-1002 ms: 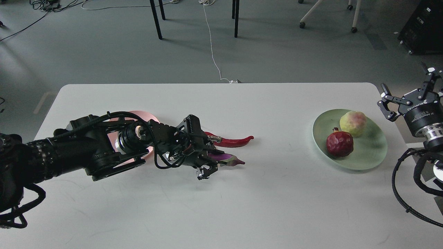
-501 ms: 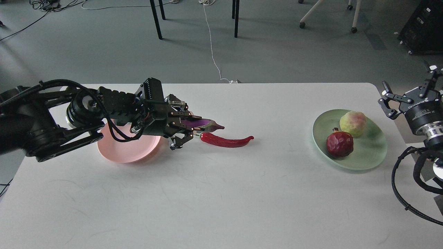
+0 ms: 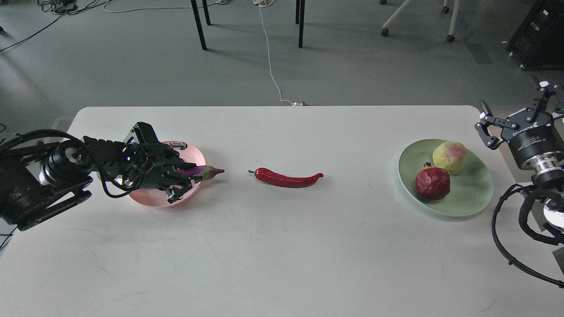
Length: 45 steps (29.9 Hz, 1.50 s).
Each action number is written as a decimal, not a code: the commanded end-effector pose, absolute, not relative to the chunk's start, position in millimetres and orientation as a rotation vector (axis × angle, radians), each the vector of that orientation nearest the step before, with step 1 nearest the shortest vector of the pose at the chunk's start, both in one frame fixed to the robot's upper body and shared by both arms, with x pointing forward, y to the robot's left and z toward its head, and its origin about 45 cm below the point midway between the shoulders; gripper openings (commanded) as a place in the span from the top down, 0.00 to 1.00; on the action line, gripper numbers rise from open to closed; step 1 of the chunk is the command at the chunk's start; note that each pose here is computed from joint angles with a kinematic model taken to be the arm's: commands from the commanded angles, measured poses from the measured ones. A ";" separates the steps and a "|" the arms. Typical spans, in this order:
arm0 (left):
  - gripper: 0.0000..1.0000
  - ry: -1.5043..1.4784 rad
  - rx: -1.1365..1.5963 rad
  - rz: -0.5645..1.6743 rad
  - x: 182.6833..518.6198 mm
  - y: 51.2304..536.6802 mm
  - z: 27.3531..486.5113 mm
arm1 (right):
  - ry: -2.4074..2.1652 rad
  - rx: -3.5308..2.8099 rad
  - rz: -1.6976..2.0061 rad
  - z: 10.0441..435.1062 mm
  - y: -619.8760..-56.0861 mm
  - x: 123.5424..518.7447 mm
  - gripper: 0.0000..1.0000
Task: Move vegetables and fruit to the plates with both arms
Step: 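Carry the eggplant onto the pink plate and release it, then move the left gripper to the red chili pepper and grasp it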
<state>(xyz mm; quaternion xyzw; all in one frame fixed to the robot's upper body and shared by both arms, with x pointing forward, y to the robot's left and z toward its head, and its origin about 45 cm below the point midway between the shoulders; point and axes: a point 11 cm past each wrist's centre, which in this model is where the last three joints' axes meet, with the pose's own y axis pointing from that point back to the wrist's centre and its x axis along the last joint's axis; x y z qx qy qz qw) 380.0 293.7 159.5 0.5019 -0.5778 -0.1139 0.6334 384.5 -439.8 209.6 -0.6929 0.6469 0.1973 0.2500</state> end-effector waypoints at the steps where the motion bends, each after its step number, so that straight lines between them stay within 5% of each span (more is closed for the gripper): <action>1: 0.45 -1.320 1.151 -0.258 381.6 292.2 157.3 | 1.762 -1.886 0.539 209.1 -439.9 384.1 0.02; 3: 0.20 -1.316 1.156 -0.259 381.6 293.7 156.1 | 1.762 -1.886 0.539 209.1 -439.9 384.1 0.02; 7: 0.14 -1.317 1.148 -0.260 381.2 291.9 155.5 | 1.766 -1.886 0.536 209.3 -441.0 384.0 0.02; 13: 0.14 -1.379 1.135 -0.232 398.8 283.7 183.4 | 1.783 -1.879 0.535 206.6 -445.0 382.5 0.02; 19: 0.14 -1.525 0.982 -0.284 411.7 207.2 222.8 | 1.778 -1.879 0.533 208.0 -443.9 384.0 0.02; 28: 0.15 -1.508 0.818 -0.414 384.3 108.0 188.8 | 1.801 -1.874 0.522 207.9 -453.3 380.1 0.02; 45: 0.20 -1.517 0.933 -0.341 403.6 70.7 148.1 | 1.796 -1.869 0.522 208.0 -453.5 380.1 0.02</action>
